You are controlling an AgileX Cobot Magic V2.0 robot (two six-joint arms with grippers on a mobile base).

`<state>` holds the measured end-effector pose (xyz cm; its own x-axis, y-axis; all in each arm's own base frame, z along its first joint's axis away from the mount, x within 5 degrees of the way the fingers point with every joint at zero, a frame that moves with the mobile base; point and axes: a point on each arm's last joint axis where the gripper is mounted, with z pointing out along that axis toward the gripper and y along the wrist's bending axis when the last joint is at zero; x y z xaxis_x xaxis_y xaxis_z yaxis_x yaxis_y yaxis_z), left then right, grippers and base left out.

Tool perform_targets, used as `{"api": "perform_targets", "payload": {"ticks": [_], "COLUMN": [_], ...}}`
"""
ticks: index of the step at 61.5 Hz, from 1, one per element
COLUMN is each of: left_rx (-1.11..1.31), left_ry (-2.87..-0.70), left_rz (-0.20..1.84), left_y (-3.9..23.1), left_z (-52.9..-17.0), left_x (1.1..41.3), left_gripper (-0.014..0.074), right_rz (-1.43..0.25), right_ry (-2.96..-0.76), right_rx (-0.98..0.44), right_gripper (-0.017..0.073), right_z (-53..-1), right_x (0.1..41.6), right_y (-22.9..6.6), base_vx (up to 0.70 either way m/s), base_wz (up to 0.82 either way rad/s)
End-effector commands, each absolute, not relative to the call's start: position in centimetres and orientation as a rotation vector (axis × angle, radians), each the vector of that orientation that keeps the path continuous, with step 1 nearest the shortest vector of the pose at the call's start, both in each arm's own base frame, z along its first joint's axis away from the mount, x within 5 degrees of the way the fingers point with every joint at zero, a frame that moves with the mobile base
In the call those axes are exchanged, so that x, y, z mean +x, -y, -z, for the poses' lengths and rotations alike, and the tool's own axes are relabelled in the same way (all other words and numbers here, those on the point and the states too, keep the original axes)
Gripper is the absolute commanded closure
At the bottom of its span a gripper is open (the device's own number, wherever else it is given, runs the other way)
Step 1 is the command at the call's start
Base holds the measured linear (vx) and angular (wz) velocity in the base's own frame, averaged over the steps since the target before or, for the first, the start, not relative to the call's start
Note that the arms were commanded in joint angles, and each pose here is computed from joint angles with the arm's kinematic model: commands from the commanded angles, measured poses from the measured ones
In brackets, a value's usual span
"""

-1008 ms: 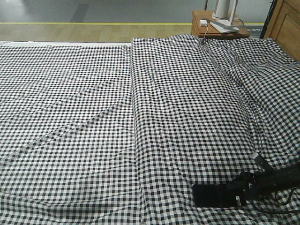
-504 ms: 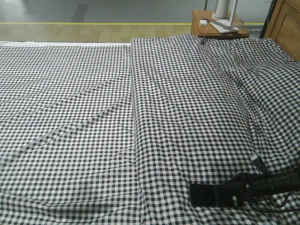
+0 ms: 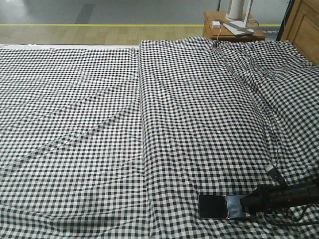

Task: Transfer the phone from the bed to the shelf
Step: 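Close the right gripper on the phone's edge, then lift the phone off the sheet with the right gripper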

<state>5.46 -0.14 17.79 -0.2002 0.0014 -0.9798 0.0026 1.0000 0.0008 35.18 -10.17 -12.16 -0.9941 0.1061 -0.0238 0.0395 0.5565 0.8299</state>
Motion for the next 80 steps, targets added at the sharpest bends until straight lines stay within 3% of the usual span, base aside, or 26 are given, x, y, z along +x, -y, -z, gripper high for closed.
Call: {"api": "perform_targets", "payload": {"ticks": [1,7,30,60,80], "left_rx": [-0.016,-0.016,-0.016,-0.016,-0.016], "left_ry": [-1.695,-1.695,-1.695,-1.695,-1.695], "left_rz": [0.002,0.002,0.002,0.002,0.002], "left_y": [0.1,0.1,0.1,0.1,0.1], "left_z": [-18.4,-18.4,-18.4,-18.4,-18.4], "left_x": [5.5,5.5,5.5,5.5,5.5], "left_gripper": [0.0593,0.0593,0.0593,0.0593,0.0593], "right_rz": [-1.490,-1.485,-1.561,-1.445,-1.416], "right_ry": [-2.624,-2.626,-2.557,-2.562,-2.521], "right_rx": [0.072,0.051,-0.043,-0.072,-0.151], "right_gripper": [0.0460,0.0575,0.0568,0.0563,0.0561], "right_z": [9.6,9.5,7.5,1.5,-3.3], "right_x": [36.5,36.4,37.0,39.0,37.3], "right_y": [10.4,10.4,10.5,11.5,10.6], "base_vx": [0.00,0.00,0.00,0.00,0.00], "base_wz": [0.00,0.00,0.00,0.00,0.00]}}
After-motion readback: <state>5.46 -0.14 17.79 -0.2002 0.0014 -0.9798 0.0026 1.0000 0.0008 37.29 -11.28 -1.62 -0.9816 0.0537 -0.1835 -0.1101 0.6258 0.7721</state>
